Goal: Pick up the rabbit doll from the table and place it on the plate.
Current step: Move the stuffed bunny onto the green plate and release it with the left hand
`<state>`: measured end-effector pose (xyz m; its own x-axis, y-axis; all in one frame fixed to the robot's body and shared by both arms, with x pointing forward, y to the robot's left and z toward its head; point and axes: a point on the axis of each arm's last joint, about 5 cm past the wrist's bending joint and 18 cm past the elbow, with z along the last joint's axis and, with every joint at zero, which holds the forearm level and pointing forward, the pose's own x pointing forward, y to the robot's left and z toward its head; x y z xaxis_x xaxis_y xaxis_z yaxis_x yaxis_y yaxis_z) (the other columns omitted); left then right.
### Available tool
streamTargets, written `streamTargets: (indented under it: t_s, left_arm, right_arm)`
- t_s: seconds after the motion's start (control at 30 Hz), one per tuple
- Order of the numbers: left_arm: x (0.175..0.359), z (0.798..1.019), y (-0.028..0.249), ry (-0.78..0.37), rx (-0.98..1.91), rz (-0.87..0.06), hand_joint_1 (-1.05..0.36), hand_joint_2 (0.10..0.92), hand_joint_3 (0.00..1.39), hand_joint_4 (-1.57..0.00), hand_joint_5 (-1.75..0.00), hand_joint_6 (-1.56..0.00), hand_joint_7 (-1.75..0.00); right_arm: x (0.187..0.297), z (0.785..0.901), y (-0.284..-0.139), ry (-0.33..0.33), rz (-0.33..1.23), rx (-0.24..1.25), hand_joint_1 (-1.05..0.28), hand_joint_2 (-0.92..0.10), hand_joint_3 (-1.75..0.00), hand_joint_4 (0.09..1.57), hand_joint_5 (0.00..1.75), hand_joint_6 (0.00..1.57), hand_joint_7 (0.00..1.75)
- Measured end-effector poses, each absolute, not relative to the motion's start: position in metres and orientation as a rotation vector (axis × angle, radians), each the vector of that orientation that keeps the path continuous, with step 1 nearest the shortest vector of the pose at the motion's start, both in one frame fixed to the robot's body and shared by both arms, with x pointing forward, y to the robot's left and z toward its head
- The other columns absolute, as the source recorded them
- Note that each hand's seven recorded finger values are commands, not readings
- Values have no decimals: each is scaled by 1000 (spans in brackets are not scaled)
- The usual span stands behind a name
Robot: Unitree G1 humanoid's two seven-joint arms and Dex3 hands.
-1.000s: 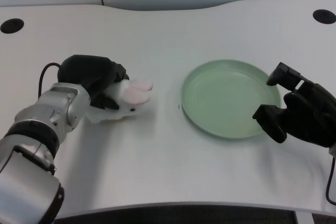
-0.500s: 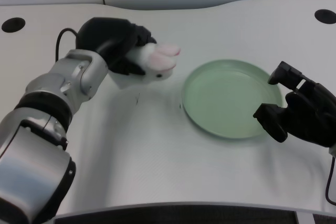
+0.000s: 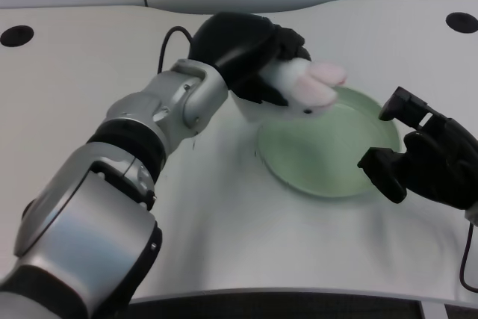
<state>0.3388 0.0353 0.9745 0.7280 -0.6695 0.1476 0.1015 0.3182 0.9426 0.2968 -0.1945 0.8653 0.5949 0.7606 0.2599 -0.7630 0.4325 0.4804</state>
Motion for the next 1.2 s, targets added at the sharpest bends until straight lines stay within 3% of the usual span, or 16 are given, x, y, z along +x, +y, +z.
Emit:
streamTargets:
  t_s: [0.03,0.17,0.33,0.63,0.73,0.77,0.8,0.87,0.97,1.2]
  left_arm:
    - [337,974,31,-599,1144,-562,-194,919,19,-609,-1510,-756,-1037]
    - [329,972,13,-648,1134,-617,-189,918,22,-549,-1696,-640,-1333]
    - [322,968,0,-683,1158,-680,-226,916,31,-588,-1590,-688,-1141]
    - [321,967,-2,-685,1169,-686,-225,920,23,-585,-1573,-694,-1099]
    - [320,965,-5,-684,1194,-690,-344,907,11,-482,-1317,-577,-985]
    - [319,964,-7,-680,1201,-693,-446,915,30,-366,-1033,-496,-759]
    - [319,964,-7,-673,1211,-696,-495,918,36,-313,-886,-470,-601]
    - [319,963,-7,-654,1237,-703,-577,920,96,-164,-737,-384,-364]
    - [320,962,-6,-632,1288,-711,-653,921,171,-51,-690,-310,-217]
    - [321,961,-4,-606,1342,-710,-790,921,291,-2,-639,-255,-127]
  right_arm:
    - [297,865,-194,-5,952,603,-622,-900,-3,1006,1746,775,1746]
    - [297,865,-194,-13,965,605,-622,-902,-4,1008,1746,778,1746]
    - [297,865,-194,-22,976,611,-619,-906,-5,1007,1746,784,1746]
    - [297,865,-194,-26,977,614,-620,-910,-5,1007,1746,781,1746]
    - [297,865,-193,-31,980,619,-626,-907,-4,1009,1746,781,1746]
    - [297,865,-193,-32,981,620,-626,-905,-3,1009,1746,780,1746]
    - [297,865,-192,-32,981,620,-624,-905,-2,1009,1746,780,1746]
    - [297,865,-192,-32,982,621,-618,-906,-2,1009,1746,777,1746]
    - [297,865,-192,-31,985,624,-604,-907,-3,1014,1746,781,1746]
    - [297,865,-192,-28,986,628,-618,-897,0,1014,1746,787,1746]
